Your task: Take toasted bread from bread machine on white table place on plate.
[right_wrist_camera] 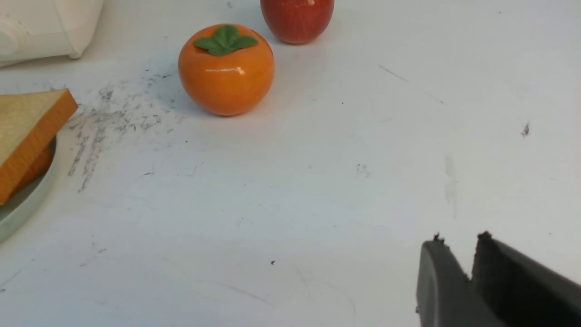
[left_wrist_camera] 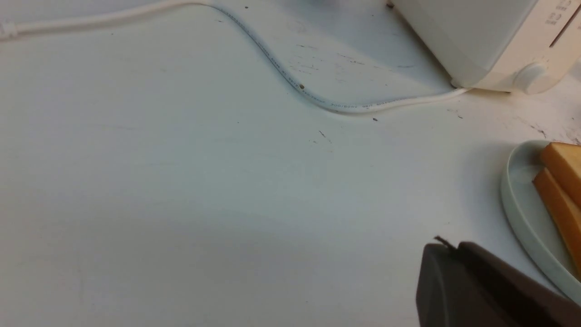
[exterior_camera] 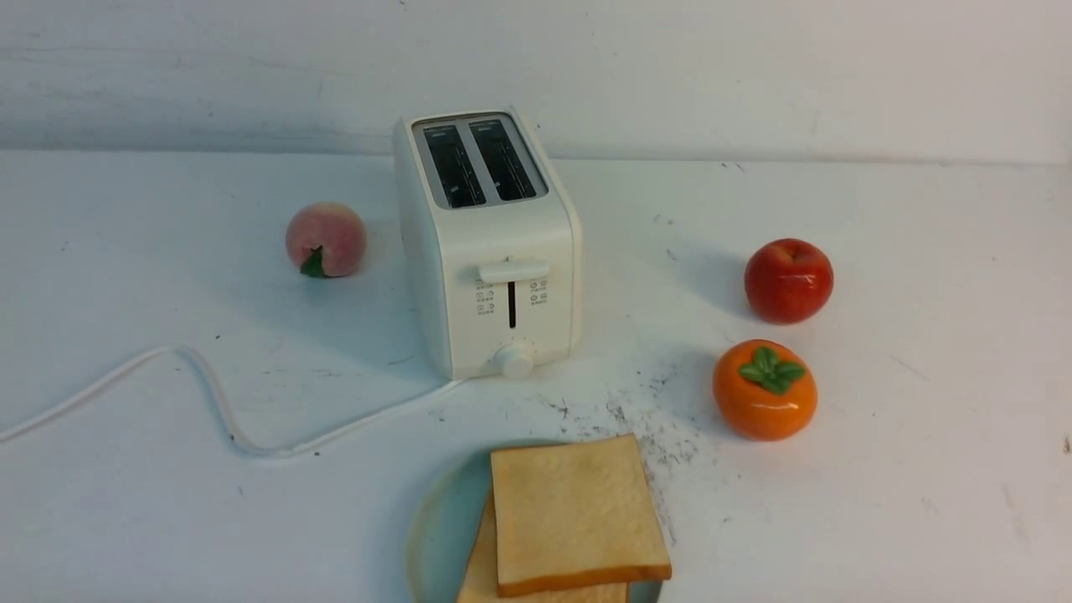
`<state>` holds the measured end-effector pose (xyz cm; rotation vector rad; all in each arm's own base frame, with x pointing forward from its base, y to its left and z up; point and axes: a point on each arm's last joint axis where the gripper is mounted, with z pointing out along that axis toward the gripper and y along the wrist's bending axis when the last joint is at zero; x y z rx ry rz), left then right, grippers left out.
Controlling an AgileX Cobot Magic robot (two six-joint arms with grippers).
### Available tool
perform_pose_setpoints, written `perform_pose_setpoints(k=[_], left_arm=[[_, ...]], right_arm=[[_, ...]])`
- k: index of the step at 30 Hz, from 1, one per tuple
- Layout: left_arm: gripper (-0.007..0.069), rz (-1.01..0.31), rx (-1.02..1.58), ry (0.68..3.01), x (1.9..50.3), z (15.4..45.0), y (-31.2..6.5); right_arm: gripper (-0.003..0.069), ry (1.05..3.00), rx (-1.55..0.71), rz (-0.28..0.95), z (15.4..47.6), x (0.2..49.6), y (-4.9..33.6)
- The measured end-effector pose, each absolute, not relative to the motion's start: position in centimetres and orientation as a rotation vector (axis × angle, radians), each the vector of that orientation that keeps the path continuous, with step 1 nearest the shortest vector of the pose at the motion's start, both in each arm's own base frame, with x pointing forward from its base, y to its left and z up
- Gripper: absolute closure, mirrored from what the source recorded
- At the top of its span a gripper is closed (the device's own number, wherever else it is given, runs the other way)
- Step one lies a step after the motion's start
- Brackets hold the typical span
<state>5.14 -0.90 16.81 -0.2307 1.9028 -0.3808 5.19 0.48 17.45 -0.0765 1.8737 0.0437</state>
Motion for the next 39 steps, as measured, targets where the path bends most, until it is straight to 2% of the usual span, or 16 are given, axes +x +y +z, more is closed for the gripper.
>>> perform_pose_setpoints(k=[39], left_arm=[[0.0572,-0.381,-0.231,1.903,5.14,16.81,-0.9]], right_arm=[[0.0503,1.874,-0.076,0.043,17.45,5.19,0.47]])
